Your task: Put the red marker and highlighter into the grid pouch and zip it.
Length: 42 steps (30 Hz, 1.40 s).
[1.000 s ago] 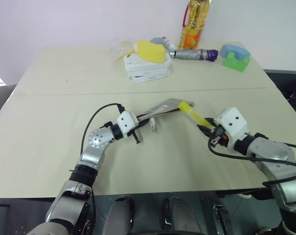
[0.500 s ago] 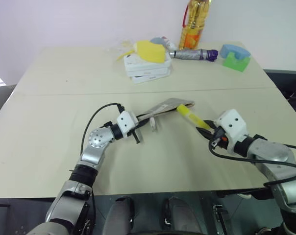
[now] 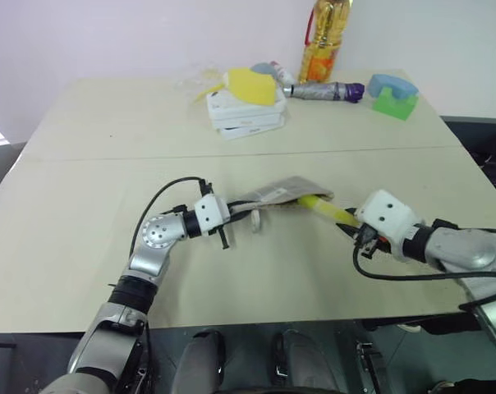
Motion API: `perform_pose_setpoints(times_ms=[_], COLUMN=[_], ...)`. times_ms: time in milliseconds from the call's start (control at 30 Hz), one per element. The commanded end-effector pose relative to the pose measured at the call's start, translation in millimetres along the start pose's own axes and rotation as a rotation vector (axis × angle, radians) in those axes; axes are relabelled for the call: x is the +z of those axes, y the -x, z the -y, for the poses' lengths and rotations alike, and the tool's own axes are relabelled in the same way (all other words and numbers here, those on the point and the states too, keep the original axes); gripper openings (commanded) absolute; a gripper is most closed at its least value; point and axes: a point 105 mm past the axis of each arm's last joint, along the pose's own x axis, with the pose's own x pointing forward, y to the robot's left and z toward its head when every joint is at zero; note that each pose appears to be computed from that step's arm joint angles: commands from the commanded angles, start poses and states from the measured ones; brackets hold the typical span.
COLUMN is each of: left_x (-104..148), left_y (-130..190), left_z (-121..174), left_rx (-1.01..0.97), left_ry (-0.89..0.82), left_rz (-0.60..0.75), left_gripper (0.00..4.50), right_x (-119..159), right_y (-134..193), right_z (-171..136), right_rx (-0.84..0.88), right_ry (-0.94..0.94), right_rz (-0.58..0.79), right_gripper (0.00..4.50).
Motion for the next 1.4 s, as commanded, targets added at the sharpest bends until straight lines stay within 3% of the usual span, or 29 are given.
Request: perform_pose_setpoints(times_ms=[33,333,567,600,733,867,1000,1233,1333,1400], left_x=[17,22,18,17,15,15,17,19,20,20], left_y=[-4,-4,0,1,-3,-12,-26,-36,-37,-36], left_z=[4,14,13,12,1,-11,-21,-23,-23,-23], left_rx=[-0.065,-0.145,-0.112,-0.099,-0.014,0.082,0.168,0.206,0.205,0.208], left_ry=[-0.052,-0.059,-0.034,-0.029,-0.005,-0.002,0.011,0.009,0.007,0.006], left_rz=[0.072,0.096,0.08,0.078,0.076,0.078,0.094,0.099,0.099,0.099], left_gripper=[0.0,0.0,0.0,0.0,0.0,0.0,0.0,0.0,0.0,0.0], right_x=[21,32,51,57,80,85,83,83,82,82], right_y=[0,-15,-7,-3,14,18,-1,-42,-52,-53], right_z=[-7,-16,0,2,3,-17,-39,-41,-37,-36], right_rx=[0.048,0.101,0.013,0.003,0.025,0.119,0.16,0.063,0.025,0.015], right_ry=[0.149,0.272,0.16,0.114,-0.095,-0.245,-0.452,-0.664,-0.698,-0.702], right_rz=[0.027,0.028,0.129,0.167,0.347,0.421,0.447,0.434,0.427,0.432], right_gripper=[0.86,0.86,4.34,4.43,4.43,4.43,4.43,4.43,3.54,2.52])
